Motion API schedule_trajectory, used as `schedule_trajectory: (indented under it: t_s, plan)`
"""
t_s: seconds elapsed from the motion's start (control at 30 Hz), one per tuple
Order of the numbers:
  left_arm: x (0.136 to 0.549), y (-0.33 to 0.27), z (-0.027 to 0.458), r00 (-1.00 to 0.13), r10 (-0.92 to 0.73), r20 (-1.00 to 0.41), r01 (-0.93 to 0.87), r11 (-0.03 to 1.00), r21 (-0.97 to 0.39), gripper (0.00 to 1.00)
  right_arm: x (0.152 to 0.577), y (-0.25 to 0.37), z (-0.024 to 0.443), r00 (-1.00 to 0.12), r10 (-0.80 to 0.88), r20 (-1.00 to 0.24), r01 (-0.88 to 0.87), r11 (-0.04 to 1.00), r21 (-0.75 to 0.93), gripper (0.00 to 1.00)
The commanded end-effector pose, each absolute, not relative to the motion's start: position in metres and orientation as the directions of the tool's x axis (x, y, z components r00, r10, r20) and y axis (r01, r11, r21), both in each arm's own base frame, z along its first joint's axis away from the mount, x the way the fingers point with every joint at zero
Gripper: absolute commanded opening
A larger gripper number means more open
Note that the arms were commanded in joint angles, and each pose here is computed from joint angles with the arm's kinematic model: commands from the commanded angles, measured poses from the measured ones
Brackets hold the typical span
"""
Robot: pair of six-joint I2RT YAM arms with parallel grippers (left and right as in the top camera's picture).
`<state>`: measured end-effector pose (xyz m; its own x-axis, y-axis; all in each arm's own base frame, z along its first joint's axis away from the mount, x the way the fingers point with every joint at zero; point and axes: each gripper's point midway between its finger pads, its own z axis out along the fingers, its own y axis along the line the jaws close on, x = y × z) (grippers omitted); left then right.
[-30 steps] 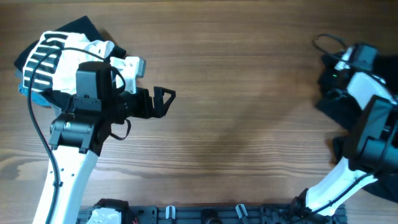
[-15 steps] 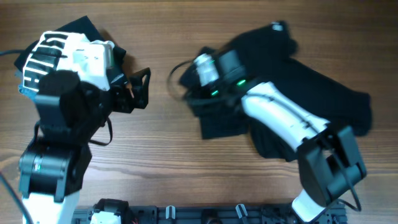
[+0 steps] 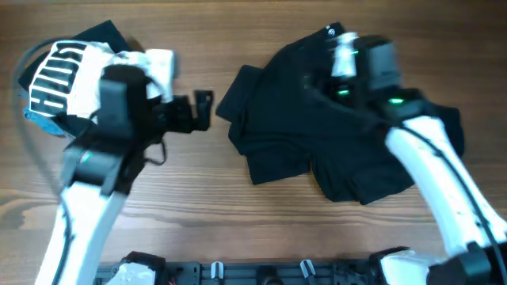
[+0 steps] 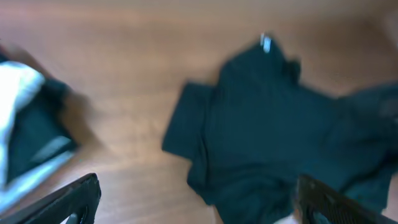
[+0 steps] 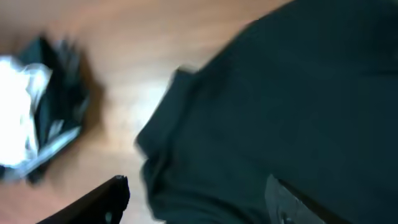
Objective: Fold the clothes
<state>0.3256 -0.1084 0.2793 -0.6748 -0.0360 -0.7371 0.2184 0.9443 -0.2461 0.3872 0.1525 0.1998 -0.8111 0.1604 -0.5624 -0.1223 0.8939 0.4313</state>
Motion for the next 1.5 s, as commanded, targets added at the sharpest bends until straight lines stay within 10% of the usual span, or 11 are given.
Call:
schedule_trajectory:
  t_s: [0.0,0.33,0.5,0.7,1.0,1.33,1.47]
  plan:
    - [0.338,-0.144,0.244,-0.75,0.026,-0.661,0.279,0.919,-0.28,1.0,0.376,0.091,0.221,-0.8,0.319,-0.509,0.034,0.87,0.492,0.76]
    - [0.388,-0.175,0.104,-0.892,0.094,-0.443,0.232,0.935,-0.27,1.0,0.336,-0.001,0.175,-0.813,0.486,-0.322,0.38,0.86,0.339,0.84]
    - [0.397,-0.178,0.05,-0.931,0.064,-0.359,0.172,0.945,-0.278,0.75,0.326,-0.01,0.168,-0.824,0.491,-0.284,0.405,0.859,0.312,0.86]
    - [0.396,-0.172,0.01,-0.952,0.071,-0.297,0.146,0.961,-0.237,0.67,0.325,-0.014,0.166,-0.822,0.49,-0.289,0.414,0.864,0.287,0.86]
    - [0.394,-0.109,-0.025,-0.97,-0.083,-0.229,-0.082,0.997,-0.016,0.05,0.32,-0.035,0.151,-0.801,0.527,-0.284,0.488,0.85,0.199,0.9]
    - [0.388,-0.002,-0.005,-0.891,-0.417,-0.178,-0.421,0.907,-0.019,0.04,0.322,-0.086,0.105,-0.719,0.661,-0.215,0.642,0.75,0.158,0.9]
    - [0.392,-0.01,0.007,-0.884,-0.437,-0.167,-0.422,0.899,-0.119,0.28,0.342,-0.098,0.083,-0.76,0.605,-0.239,0.587,0.796,0.149,0.9]
